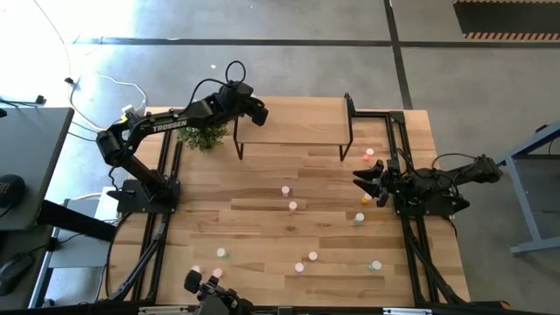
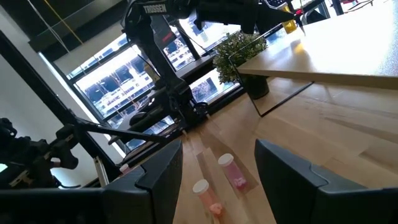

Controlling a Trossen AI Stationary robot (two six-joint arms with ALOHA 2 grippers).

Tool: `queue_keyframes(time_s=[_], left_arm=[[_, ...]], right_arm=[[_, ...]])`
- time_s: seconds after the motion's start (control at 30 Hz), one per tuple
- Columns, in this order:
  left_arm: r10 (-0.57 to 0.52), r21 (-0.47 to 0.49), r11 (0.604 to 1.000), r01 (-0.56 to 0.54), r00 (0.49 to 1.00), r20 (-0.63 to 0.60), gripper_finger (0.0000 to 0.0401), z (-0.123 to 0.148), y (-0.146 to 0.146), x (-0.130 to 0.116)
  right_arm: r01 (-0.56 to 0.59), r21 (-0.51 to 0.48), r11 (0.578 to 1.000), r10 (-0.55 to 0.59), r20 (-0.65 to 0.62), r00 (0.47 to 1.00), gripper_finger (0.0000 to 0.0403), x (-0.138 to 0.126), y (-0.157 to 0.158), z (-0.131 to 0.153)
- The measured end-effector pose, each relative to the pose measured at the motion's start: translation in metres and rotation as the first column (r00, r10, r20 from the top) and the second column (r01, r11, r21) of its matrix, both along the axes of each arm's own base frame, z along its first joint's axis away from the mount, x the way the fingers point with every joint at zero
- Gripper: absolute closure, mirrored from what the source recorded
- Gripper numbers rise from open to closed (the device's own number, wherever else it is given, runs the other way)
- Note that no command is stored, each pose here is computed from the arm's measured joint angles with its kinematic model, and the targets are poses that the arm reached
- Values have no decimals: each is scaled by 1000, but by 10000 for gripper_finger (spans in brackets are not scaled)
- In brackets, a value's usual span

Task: Pick and place medicine bottles onto shelf by color
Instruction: Put the top left orange pill bottle on the shelf

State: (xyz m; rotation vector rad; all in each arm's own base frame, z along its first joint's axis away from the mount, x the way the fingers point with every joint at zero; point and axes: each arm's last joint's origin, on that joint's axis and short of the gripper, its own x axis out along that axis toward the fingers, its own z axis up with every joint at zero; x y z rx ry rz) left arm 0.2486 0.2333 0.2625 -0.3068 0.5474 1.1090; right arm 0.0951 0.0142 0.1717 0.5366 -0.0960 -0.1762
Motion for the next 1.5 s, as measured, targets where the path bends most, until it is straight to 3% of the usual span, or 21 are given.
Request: queue_keyframes(time_s=[1.07, 1.5], left_arm=[[55, 2, 999, -55, 998, 13, 298, -16, 7, 11], [34, -2, 999, -34, 999, -16, 226, -19, 6, 11]], right_arm=[[0, 0, 1000, 0, 0, 1000, 210, 0, 0, 0], [-1, 0, 1000, 1, 0, 1000, 210, 0, 0, 0]])
